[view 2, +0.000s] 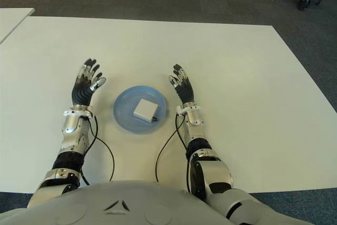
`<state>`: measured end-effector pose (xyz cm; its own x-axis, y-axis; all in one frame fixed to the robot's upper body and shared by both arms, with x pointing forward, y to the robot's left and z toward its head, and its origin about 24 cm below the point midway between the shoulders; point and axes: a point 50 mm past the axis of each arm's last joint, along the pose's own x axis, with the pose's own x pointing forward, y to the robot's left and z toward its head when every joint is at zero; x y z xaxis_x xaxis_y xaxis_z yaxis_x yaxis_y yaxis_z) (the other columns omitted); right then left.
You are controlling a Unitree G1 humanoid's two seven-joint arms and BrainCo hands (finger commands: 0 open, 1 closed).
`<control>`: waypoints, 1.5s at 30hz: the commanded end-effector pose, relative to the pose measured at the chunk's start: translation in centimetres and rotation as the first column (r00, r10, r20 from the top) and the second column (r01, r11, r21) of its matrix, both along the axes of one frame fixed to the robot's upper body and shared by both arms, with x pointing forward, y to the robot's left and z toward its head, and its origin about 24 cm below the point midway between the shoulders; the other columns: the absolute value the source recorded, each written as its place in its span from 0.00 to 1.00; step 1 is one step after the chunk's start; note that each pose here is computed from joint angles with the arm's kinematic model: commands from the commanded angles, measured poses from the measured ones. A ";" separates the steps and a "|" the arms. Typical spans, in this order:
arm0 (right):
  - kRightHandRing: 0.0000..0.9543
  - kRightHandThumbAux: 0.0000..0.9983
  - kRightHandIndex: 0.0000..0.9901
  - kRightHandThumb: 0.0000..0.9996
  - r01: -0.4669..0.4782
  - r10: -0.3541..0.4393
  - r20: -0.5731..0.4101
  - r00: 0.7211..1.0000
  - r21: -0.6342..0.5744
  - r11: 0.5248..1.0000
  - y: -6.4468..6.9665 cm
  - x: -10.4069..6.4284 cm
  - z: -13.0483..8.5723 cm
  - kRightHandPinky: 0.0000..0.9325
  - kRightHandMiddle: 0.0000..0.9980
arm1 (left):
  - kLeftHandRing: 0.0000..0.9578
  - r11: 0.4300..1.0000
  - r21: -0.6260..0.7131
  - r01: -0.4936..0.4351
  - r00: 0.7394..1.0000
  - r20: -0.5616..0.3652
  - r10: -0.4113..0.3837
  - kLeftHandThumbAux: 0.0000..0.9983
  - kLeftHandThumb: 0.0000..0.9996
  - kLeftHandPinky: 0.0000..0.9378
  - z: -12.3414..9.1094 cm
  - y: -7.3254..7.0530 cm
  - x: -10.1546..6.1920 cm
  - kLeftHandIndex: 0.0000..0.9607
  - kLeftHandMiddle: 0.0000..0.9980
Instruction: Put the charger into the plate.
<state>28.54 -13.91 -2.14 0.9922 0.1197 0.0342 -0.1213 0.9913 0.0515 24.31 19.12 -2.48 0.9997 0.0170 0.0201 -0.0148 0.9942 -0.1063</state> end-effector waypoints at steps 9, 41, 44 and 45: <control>0.05 0.51 0.02 0.00 0.032 -0.031 -0.121 0.992 0.005 0.999 -0.7 -1.7 -2.4 0.00 0.08 | 0.00 0.998 0.060 -0.019 0.993 -0.112 0.025 0.61 0.00 0.00 -1.3 0.6 -0.2 0.00 0.00; 0.05 0.51 0.04 0.00 0.045 -0.049 -0.153 0.987 -0.033 0.998 -1.1 -1.8 -2.8 0.02 0.08 | 0.00 0.995 0.104 -0.007 0.970 -0.240 0.032 0.55 0.00 0.00 -2.9 0.7 -0.9 0.00 0.01; 0.05 0.51 0.04 0.00 0.042 -0.047 -0.159 0.986 -0.034 0.999 -1.1 -1.8 -2.9 0.02 0.09 | 0.00 0.994 0.105 -0.004 0.971 -0.238 0.029 0.54 0.00 0.00 -2.8 0.6 -0.9 0.00 0.01; 0.05 0.51 0.04 0.00 0.041 -0.046 -0.162 0.986 -0.035 0.999 -1.1 -1.8 -2.9 0.02 0.09 | 0.00 0.994 0.108 -0.003 0.972 -0.235 0.028 0.54 0.00 0.00 -2.8 0.6 -0.9 0.00 0.01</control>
